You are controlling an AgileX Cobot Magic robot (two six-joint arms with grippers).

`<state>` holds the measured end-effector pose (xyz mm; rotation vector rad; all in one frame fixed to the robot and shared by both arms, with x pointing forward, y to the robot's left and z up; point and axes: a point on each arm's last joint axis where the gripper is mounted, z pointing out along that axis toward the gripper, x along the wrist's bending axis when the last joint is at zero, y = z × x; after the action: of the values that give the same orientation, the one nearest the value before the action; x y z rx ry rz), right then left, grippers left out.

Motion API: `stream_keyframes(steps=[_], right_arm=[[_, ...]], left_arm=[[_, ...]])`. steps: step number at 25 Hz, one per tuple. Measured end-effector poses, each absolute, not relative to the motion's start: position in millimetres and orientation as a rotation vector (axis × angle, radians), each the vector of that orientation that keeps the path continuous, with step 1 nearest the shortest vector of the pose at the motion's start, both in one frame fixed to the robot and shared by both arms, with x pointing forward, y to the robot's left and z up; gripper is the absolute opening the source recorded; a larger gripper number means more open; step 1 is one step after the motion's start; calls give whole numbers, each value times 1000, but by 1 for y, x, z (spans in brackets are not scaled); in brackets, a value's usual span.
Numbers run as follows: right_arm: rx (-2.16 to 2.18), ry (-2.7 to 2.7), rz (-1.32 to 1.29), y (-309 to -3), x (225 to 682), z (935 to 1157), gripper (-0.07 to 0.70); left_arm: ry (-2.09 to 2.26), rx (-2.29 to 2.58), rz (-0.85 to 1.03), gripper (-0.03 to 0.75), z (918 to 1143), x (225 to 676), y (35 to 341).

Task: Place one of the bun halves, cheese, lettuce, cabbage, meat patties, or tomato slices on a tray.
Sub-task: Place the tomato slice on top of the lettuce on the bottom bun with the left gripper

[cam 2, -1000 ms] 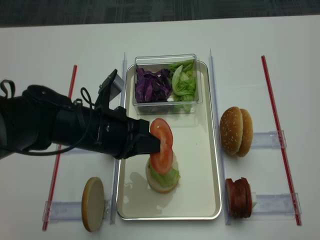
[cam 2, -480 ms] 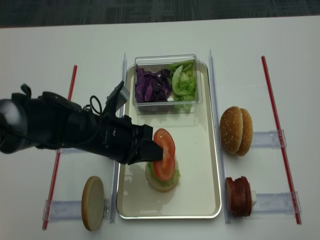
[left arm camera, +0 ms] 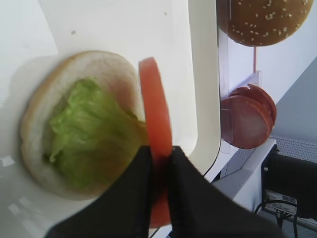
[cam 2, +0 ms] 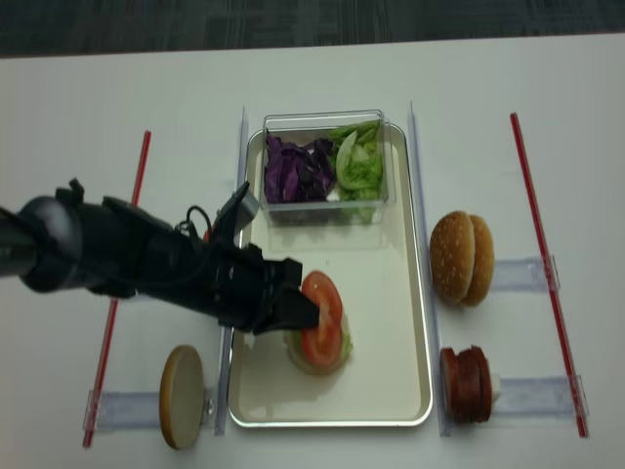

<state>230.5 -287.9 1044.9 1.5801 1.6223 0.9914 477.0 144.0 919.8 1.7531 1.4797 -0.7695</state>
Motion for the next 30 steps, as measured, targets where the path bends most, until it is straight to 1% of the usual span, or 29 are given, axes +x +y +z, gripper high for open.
stream_keyframes(steps=[9, 15, 17, 19, 22, 24, 26, 30], right_arm=[[1579, 1621, 993, -288, 231, 1045, 501], [1579, 1621, 993, -288, 231, 1045, 501], [1579, 1621, 993, -288, 231, 1045, 501], [1579, 1621, 993, -288, 231, 1045, 501], [1579, 1621, 993, -288, 231, 1045, 501], [1579, 1621, 993, -288, 231, 1045, 501], [1579, 1621, 993, -288, 231, 1045, 501], [1579, 1621, 993, -288, 231, 1045, 501]], left_arm=[[1528, 1719, -798, 51, 906, 481, 142], [1535, 1721, -801, 57, 903, 481, 143], [1534, 1723, -797, 99, 903, 481, 143], [1534, 1723, -798, 186, 903, 481, 143], [1534, 1723, -798, 347, 903, 481, 143], [1532, 1722, -802, 412, 903, 481, 142], [1527, 1721, -810, 442, 903, 480, 142], [1519, 1720, -821, 458, 904, 480, 142]])
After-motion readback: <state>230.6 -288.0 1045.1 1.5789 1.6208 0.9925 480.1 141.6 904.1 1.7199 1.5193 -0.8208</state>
